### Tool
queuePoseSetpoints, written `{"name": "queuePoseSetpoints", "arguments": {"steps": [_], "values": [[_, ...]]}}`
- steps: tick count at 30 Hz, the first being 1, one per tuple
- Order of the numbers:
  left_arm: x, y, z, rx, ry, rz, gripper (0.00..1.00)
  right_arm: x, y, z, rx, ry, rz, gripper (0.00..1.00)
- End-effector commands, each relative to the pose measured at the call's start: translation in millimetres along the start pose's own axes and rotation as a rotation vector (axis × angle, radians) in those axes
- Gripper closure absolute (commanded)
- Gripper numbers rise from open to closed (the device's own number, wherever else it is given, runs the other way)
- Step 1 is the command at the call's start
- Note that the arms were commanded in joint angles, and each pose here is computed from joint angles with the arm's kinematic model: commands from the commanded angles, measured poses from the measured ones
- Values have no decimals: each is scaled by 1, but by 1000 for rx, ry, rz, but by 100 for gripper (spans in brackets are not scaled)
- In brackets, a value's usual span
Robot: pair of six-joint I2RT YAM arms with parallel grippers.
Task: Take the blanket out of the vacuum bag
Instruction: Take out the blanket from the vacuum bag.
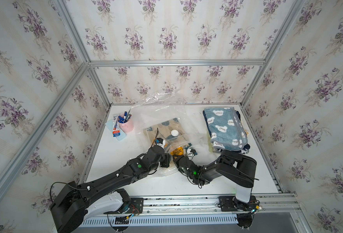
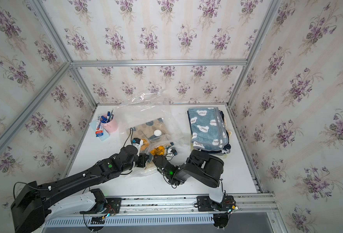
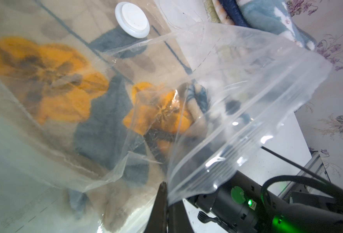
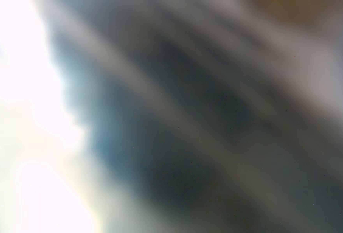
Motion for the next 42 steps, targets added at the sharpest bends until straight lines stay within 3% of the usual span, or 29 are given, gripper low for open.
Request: {"name": "queuePoseSetpoints", "arguments": {"steps": [1, 7, 19, 29, 42], "values": [[-9, 4, -6, 13, -25, -19, 100, -3, 4, 20, -45, 31, -9, 100], [-26, 12, -13, -1, -49, -37, 100, 3, 12, 47, -114, 9, 40, 100], [-36, 4, -14, -22, -21, -65, 100, 1, 53, 55, -189, -23, 131, 100], [-38, -15, -20, -11, 2, -59, 100, 11, 85, 25, -183, 54, 200, 100], [-38, -28, -18, -38, 2, -68, 100, -2, 148, 67, -327, 169, 215, 100]]}}
Point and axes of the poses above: each gripper's point midway between its finger pads, its own y axis back along the fingers, its own z axis along the line the jaws close on, x = y × z, the point moved 1 cm from there along y, back along the fingers, and after that the axes turned 5 degrees about -y, right-handed, at the moved point
